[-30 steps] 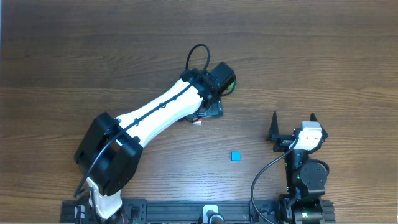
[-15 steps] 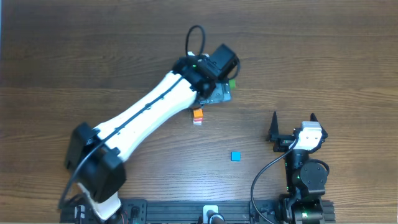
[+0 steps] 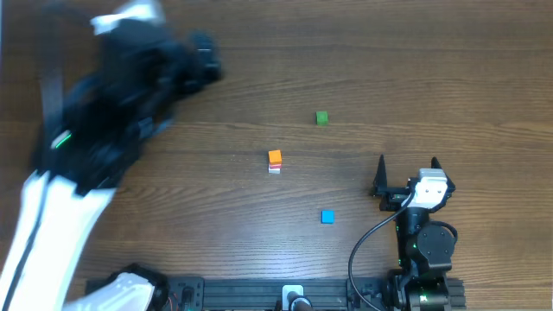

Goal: Stack Cubes

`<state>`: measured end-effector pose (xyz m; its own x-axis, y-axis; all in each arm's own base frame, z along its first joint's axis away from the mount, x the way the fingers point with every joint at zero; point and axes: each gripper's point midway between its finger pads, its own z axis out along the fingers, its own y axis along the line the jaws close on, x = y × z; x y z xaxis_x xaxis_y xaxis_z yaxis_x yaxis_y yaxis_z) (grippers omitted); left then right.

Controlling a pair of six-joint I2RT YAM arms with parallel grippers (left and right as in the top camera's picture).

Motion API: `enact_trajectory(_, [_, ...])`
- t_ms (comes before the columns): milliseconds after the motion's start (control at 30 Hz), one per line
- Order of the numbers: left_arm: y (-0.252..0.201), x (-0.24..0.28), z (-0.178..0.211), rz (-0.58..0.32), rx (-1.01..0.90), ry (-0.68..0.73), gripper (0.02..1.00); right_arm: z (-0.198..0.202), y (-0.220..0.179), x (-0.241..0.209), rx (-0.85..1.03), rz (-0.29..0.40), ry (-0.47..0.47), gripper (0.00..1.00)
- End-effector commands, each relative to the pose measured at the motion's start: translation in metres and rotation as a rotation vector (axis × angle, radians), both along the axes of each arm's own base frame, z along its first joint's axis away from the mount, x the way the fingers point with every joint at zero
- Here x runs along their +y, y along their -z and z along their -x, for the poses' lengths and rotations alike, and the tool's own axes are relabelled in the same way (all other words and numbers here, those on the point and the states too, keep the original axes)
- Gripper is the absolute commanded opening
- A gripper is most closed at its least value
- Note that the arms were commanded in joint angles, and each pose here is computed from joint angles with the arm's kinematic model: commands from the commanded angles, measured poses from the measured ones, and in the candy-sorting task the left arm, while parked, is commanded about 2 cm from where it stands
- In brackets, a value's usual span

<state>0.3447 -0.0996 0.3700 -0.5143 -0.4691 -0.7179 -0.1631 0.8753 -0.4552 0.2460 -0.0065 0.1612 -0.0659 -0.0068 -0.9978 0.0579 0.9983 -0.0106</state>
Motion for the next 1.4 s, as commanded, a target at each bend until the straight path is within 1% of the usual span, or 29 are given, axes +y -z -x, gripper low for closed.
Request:
enact_trajectory(33, [-0.013,0.051,0.033,-0.104,-0.188,0.005,0.996,0.000,0.002,0.000,-0.002,0.001,-0.002,0.991])
enact_trajectory(67, [-0.010,0.064,0.045,-0.128,-0.267,0.006,0.993,0.000,0.002,0.000,-0.002,0.001,-0.002,0.991])
enact_trajectory(167, [0.008,0.074,0.065,-0.184,-0.357,0.036,0.989,0.000,0.002,0.000,-0.002,0.001,-0.002,0.993])
enact_trajectory(200, [0.024,0.072,0.077,-0.233,-0.403,0.078,0.989,0.000,0.002,0.000,-0.002,0.001,-0.002,0.991])
enact_trajectory(233, [0.035,0.071,0.083,-0.257,-0.425,0.100,0.989,0.000,0.002,0.000,-0.002,0.001,-0.002,0.991])
enact_trajectory(367, [0.072,0.066,0.096,-0.321,-0.498,0.157,0.989,0.000,0.002,0.000,-0.002,0.001,-0.002,0.991])
enact_trajectory(500, [0.105,0.064,0.099,-0.352,-0.575,0.168,0.991,0.000,0.002,0.000,-0.002,0.001,-0.002,0.991])
enact_trajectory(667, [0.138,0.061,0.100,-0.353,-0.651,0.167,0.967,0.000,0.002,0.000,-0.002,0.001,-0.002,0.993])
enact_trajectory(800, [0.153,0.062,0.101,-0.354,-0.667,0.163,0.969,0.000,0.002,0.000,-0.002,0.001,-0.002,0.991])
enact_trajectory(967, [0.178,0.066,0.101,-0.356,-0.641,0.158,0.998,0.000,0.002,0.000,-0.002,0.001,-0.002,0.993])
enact_trajectory(1167, [0.200,0.069,0.100,-0.352,-0.586,0.158,0.998,0.000,0.002,0.000,-0.002,0.001,-0.002,0.991])
enact_trajectory(1267, [0.209,0.071,0.101,-0.351,-0.549,0.157,0.998,0.000,0.002,0.000,-0.002,0.000,-0.002,0.991])
enact_trajectory(1400, [0.210,0.071,0.101,-0.351,-0.545,0.157,1.000,0.000,0.002,0.000,-0.002,0.001,-0.002,0.993])
